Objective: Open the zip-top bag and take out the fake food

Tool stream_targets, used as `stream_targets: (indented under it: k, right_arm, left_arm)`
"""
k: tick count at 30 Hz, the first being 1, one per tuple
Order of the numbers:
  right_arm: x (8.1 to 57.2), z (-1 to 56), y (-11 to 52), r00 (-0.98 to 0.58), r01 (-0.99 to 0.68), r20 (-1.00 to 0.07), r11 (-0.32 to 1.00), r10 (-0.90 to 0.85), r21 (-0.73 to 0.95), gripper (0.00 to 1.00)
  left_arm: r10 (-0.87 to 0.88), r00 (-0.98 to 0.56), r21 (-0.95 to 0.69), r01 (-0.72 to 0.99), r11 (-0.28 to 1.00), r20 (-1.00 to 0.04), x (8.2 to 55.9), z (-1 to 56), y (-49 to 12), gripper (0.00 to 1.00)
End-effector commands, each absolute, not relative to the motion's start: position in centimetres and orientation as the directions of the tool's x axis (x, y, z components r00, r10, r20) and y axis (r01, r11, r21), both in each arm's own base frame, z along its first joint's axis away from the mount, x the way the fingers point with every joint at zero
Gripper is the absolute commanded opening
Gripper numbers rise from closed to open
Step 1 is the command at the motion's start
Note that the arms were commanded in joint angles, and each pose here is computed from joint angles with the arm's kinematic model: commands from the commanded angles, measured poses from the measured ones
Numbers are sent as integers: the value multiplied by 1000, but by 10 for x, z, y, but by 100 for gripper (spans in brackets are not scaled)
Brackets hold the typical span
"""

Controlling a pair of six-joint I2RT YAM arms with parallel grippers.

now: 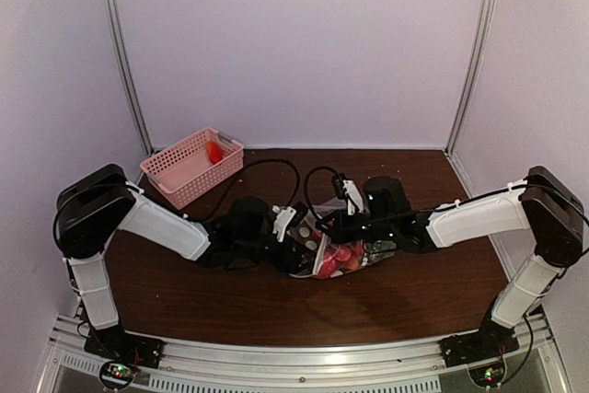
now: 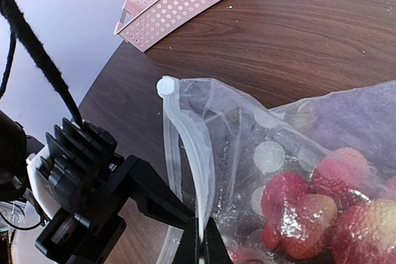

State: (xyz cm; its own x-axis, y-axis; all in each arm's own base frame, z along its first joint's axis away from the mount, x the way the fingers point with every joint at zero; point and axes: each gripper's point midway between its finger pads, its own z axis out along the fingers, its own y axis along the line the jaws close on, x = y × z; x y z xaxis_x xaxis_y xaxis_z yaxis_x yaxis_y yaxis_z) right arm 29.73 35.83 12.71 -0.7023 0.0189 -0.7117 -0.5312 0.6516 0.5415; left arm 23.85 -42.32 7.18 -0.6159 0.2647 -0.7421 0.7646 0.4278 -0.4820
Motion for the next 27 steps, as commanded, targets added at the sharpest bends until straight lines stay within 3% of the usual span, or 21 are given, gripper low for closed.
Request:
stream_targets:
  k: [1,8,12,16,27]
  right_arm:
    - [295,136,355,-696,-529,-716,637,53,561,0]
    - [293,128,351,-704,-516,-708,643,59,566,0]
    - [293,124,352,-709,-509,-702,642,66,574,0]
    - [292,121,350,-714,-503,-697,643,68,578,0]
    - [289,114,345,-719,-495,-692,652,63,574,0]
  left_arm:
    - [244,-564,-451,801,395,-789,241,78,-442,68]
    - [283,-516,-419,843,338,-809,224,68,-457,74]
    - [289,-520,-408,836,367,-804,228,57,-460,76]
    - [281,-546,-406,807,428,-789,238,45,-458,73]
    - [225,-557,-425,789,443,-799,245,49,-461,56]
